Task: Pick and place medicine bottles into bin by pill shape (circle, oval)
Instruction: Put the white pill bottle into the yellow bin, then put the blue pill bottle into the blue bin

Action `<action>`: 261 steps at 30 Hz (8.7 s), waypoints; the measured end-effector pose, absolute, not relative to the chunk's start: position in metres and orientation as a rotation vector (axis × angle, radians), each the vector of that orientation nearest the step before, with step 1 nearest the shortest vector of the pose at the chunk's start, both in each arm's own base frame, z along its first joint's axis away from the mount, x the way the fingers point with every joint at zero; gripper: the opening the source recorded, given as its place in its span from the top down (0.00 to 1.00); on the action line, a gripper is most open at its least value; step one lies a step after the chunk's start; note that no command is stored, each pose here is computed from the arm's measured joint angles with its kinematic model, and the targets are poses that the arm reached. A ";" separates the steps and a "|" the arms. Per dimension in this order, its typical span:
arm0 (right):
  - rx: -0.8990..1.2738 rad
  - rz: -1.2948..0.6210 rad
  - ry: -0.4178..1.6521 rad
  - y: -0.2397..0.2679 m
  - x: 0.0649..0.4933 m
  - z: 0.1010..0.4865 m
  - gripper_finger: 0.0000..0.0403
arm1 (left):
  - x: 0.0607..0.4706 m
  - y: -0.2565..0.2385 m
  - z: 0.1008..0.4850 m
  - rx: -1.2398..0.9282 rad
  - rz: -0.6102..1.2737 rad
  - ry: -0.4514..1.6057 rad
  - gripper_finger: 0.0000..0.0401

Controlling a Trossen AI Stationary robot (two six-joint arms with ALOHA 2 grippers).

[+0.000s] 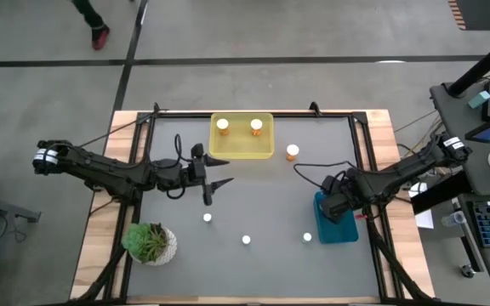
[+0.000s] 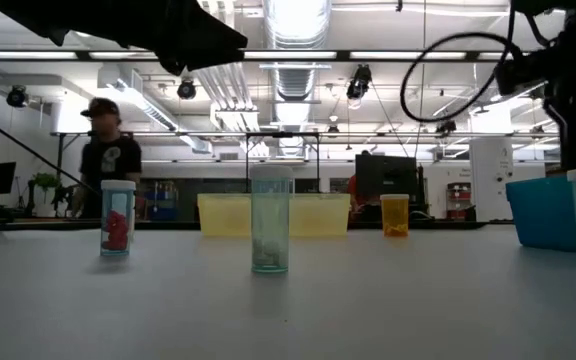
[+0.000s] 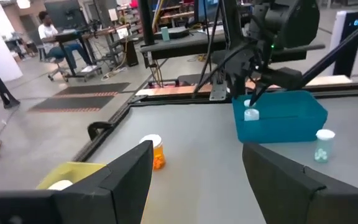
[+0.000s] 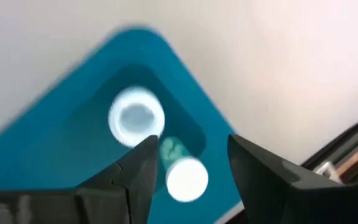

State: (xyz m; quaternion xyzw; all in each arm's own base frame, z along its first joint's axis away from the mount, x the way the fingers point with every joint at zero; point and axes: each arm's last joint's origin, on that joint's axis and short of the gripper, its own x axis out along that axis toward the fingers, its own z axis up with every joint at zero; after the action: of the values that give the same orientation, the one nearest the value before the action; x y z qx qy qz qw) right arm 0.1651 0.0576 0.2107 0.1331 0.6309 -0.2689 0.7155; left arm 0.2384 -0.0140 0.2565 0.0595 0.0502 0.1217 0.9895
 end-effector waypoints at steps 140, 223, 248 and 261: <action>-0.289 -0.256 0.605 0.077 0.220 0.259 0.54 | 0.366 0.160 0.280 -0.252 0.618 0.922 0.70; -0.232 -0.272 0.594 0.077 0.220 0.258 0.54 | 0.363 0.137 0.304 -0.120 0.586 0.855 0.55; 0.182 -0.237 0.641 0.080 0.216 0.240 0.54 | 0.307 -0.034 0.279 0.227 0.066 0.634 0.55; 0.534 0.013 0.705 0.095 0.221 0.269 0.54 | 0.273 -0.028 0.272 0.246 0.083 0.410 0.55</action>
State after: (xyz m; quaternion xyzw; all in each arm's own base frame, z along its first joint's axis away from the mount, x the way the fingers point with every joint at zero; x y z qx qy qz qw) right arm 0.2213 0.0946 0.2687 0.2585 0.3409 0.0061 0.9038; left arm 0.2726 -0.0280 0.2718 0.1217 0.2029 0.0410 0.9707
